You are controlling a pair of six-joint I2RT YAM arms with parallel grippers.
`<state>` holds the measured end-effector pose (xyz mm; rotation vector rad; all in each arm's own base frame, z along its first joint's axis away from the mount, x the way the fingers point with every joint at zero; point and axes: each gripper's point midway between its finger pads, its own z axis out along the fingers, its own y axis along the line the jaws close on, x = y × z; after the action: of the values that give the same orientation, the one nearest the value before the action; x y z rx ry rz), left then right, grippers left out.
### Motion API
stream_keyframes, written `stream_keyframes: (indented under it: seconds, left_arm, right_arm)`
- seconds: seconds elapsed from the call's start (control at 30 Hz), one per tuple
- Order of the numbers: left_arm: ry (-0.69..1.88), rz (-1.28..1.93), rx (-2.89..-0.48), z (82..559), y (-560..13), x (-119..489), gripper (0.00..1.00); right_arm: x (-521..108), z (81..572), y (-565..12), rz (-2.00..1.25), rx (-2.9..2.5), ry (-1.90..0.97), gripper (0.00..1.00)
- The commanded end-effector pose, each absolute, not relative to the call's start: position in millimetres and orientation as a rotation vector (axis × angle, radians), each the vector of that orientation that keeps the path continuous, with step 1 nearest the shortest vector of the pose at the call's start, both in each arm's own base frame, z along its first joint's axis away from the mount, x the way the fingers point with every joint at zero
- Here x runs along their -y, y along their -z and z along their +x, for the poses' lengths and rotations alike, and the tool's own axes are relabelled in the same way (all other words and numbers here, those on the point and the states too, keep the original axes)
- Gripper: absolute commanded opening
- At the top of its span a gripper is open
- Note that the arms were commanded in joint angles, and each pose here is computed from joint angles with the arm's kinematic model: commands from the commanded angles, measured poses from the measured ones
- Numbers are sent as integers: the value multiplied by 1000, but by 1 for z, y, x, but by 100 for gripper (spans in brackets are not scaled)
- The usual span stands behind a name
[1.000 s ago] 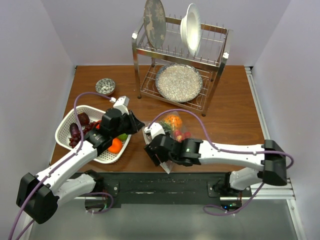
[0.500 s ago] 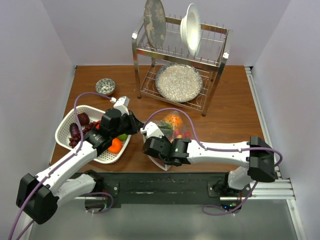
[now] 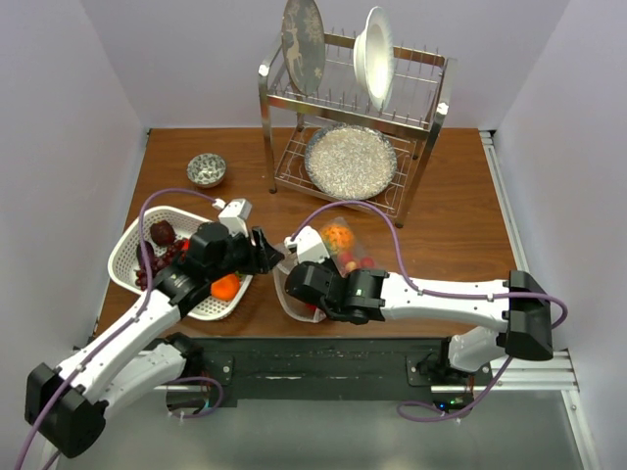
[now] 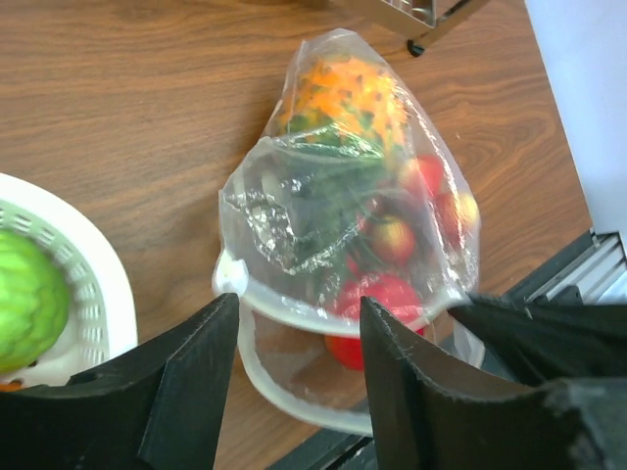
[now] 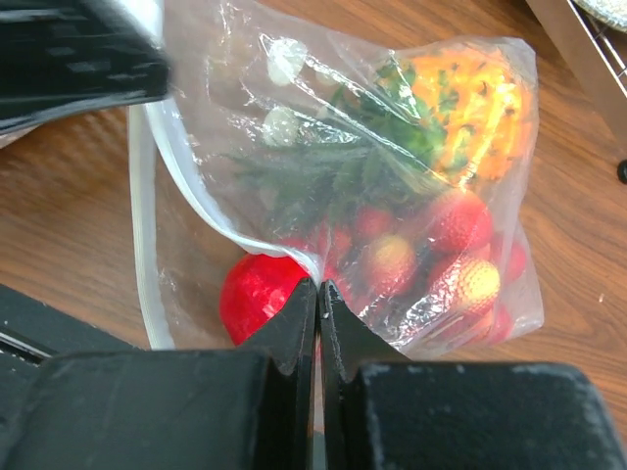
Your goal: Open the zip-top bag and remove the fake food
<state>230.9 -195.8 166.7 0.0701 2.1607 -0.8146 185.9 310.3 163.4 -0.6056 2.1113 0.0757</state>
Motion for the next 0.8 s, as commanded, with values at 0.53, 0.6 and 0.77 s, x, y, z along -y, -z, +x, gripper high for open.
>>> stream_keyframes:
  seconds: [0.53,0.6,0.77]
  left_arm:
    - [1071,172,-2137,153,-122,277,57]
    - [1115,147,-2083,158,-129,285,60]
    - [1050,174,-2147,162,-103,292,69]
  right_arm:
    - [-297,190,-149,-352,-2213,-421,0]
    - [-291,186,-142,-337,-2229,-424,0]
    - [-283,178,-121,-313,-2270,-427,0]
